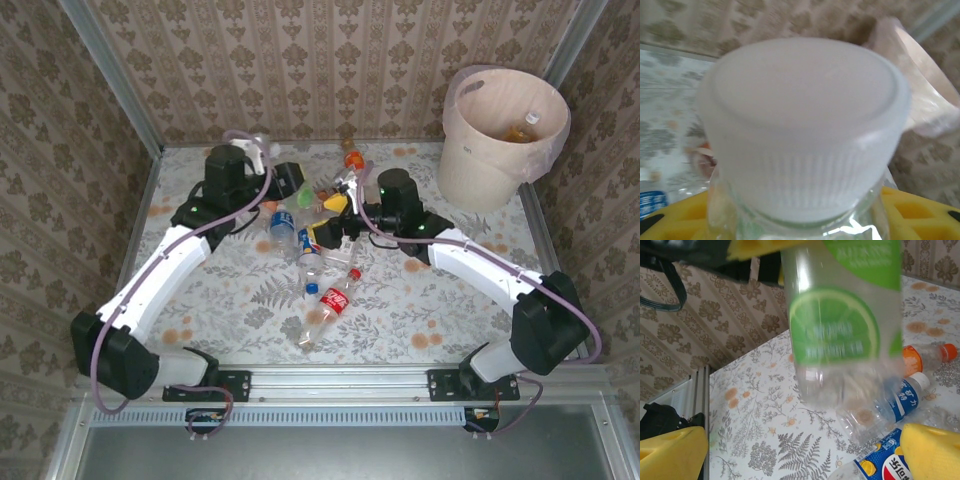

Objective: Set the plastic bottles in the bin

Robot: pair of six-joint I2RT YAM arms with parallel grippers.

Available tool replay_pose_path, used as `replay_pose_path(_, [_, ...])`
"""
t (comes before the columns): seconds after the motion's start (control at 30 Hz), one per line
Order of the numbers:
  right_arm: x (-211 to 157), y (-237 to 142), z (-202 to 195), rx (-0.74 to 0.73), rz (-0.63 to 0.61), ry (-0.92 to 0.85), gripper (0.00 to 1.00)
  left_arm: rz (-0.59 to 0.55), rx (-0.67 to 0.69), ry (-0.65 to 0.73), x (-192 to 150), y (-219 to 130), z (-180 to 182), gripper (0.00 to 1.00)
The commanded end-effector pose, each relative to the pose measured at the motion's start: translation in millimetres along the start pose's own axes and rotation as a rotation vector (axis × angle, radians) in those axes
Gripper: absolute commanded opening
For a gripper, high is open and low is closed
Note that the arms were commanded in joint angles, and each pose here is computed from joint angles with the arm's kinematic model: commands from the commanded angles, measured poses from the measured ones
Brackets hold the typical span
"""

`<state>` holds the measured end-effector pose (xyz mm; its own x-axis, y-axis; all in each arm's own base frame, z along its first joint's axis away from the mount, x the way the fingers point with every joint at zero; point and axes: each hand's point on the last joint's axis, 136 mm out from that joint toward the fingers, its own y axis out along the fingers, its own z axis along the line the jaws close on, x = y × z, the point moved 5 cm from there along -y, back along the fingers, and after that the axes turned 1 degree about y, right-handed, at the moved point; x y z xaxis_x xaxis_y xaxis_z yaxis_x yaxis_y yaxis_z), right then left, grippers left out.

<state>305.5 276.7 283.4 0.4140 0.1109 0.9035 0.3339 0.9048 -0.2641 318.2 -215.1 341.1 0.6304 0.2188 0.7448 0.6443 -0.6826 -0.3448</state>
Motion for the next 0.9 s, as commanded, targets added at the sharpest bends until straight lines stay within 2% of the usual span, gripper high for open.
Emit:
replay_pose_path(0.0, [20.5, 6.5, 4.8, 0.052, -0.063, -0.003, 1.00, 0.018, -0.168, 0.089, 3.9, 1.6, -34.1, 0.49])
replay_pose_path(0.13, [28.0, 16.9, -10.5, -0.020, -0.089, 0.025, 1.00, 0.024, -0.215, 0.080, -0.2, 9.2, -40.2, 0.49])
replay_pose_path(0.33, [36.9, 23.8, -19.9, -0.049, -0.134, 0.027, 0.96, 0.031, -0.222, 0.056, -4.0, 15.8, -37.8, 0.49])
replay_pose_path(0.47, [36.4, 27.4, -21.8, -0.051, -0.108, 0.007, 0.78, 0.041, -0.216, 0.058, -3.8, 17.5, -37.5, 0.49])
replay_pose_path(0.67, [39.1, 25.5, -19.1, -0.040, -0.139, -0.006, 0.57, 0.048, -0.189, 0.056, -4.1, 20.5, -33.4, 0.49])
replay_pose_path(0.8, [37.7, 24.5, -20.5, -0.054, -0.131, -0.014, 0.44, 0.045, -0.179, 0.055, -2.7, 20.5, -31.5, 0.52])
replay_pose_path(0.87, [36.3, 24.2, -21.3, -0.065, -0.126, -0.020, 0.42, 0.040, -0.175, 0.057, -1.1, 19.0, -31.3, 0.54])
